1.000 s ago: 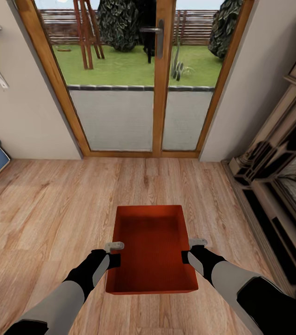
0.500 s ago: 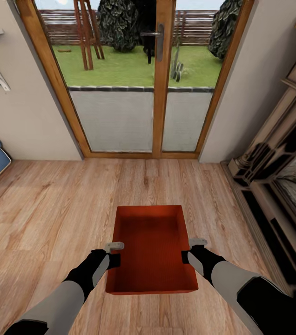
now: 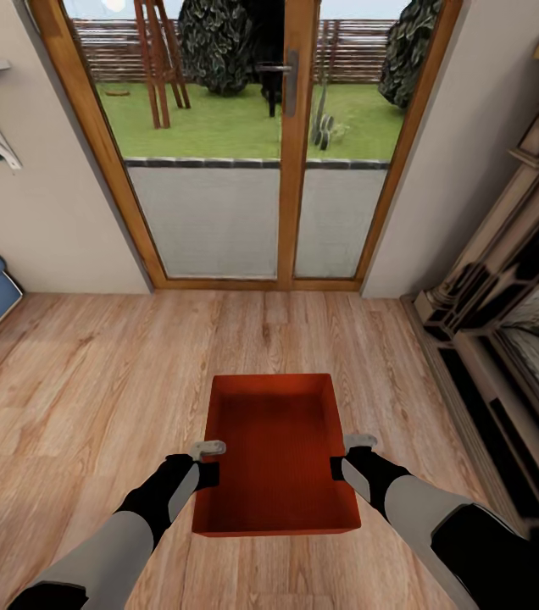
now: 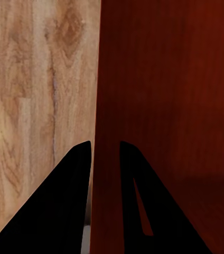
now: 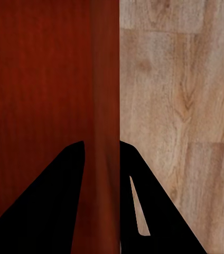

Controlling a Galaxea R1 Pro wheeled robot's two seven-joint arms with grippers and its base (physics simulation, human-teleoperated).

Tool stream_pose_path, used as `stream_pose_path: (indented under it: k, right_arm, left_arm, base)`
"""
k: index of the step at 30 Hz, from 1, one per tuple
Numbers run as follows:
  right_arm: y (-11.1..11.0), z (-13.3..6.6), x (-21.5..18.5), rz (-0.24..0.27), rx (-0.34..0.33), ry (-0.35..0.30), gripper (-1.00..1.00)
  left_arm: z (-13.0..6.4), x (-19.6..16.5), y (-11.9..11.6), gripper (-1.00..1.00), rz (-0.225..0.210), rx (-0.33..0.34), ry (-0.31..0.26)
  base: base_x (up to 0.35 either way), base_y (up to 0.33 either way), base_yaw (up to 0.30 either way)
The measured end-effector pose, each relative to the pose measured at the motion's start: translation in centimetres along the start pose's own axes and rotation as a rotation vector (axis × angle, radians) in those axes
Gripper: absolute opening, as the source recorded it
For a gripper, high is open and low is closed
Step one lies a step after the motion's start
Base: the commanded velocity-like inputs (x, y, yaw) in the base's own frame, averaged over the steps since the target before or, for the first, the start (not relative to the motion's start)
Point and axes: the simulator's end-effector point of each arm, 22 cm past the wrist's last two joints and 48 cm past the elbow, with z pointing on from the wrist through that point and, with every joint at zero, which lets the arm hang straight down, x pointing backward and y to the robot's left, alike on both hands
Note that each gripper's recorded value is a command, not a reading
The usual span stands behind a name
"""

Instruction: Move the two storage containers from the living room to the garage. In the garage, place one container on the floor and stack the other container on top of it (either order is fine).

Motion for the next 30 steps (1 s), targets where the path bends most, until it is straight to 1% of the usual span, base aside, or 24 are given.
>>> stream_pose_path:
  k: [9,30]
  right_arm:
    - [-0.1,-1.2,-0.1,0.001,0.0,-0.001,-1.0]
    - [-0.6,-4.9,-1.5,0.005,0.002,-0.034,-1.0]
  left_arm:
    - [-1.2,-0.1,-0.1,-1.0,0.0,-0.001,-0.001]
    - [-4.9,-1.4,-0.3,-1.0,0.002,0.002,-0.033]
  base:
    - [0.0,0.0,0.0]
    - [0.0,0.0,0.0]
